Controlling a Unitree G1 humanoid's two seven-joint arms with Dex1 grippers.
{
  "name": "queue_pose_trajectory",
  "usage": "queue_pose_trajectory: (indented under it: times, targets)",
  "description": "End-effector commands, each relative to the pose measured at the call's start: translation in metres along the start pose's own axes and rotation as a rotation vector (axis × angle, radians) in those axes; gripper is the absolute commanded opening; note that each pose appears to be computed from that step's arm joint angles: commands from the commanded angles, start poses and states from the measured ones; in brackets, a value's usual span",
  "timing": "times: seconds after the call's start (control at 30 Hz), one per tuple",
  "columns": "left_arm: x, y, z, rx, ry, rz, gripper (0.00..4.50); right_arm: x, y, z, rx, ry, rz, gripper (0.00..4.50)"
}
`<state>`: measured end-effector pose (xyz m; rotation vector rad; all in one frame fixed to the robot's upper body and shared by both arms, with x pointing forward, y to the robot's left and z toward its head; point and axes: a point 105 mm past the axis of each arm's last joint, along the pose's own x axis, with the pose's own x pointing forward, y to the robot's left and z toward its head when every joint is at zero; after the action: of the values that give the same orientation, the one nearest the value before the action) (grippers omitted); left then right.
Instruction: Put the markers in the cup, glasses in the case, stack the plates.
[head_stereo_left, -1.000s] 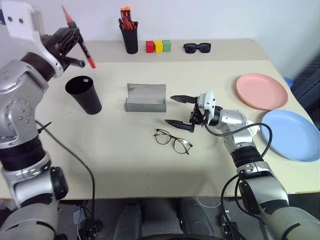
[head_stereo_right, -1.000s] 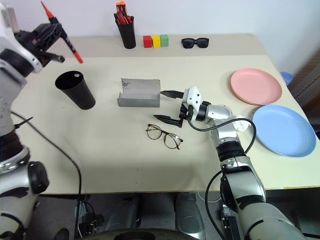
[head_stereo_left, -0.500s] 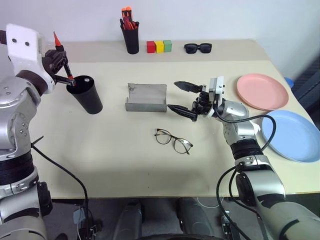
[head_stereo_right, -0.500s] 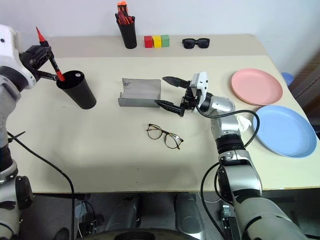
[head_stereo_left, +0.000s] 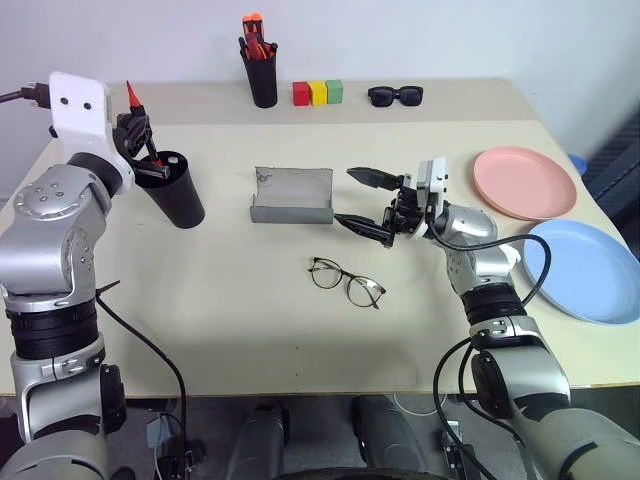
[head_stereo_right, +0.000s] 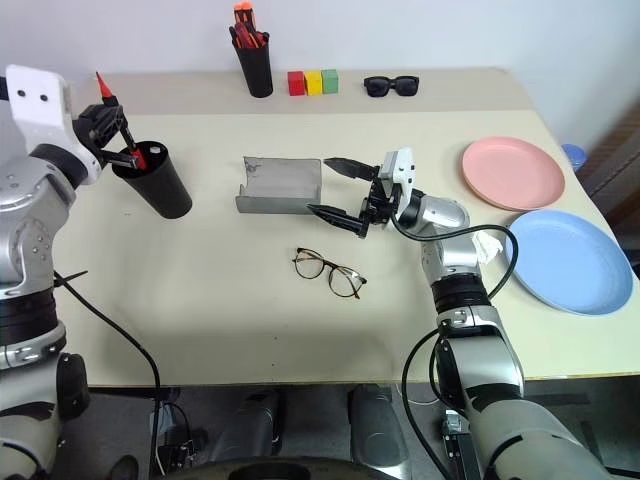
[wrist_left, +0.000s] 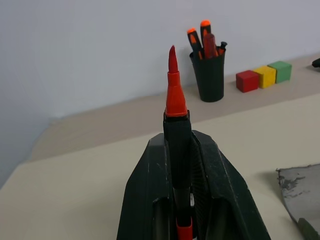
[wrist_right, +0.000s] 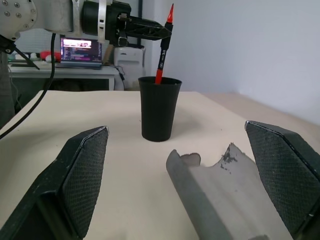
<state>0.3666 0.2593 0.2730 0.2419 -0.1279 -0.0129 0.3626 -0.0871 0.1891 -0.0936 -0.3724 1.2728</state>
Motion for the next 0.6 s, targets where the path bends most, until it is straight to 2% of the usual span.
queue_pose_trajectory:
  times: [0.03,0.6]
  targets:
    - [-0.003,0.002,0.007,0.017,-0.039,0.013,0.05,0.003,-0.001,0.016,-0.057,-0.034,0.005,4.5]
    - [-0.007,-0.001,-0.013,-0.01,0.001,0.021,0.05,0.001,0.0,0.011,-0.053,-0.017,0.003,4.5]
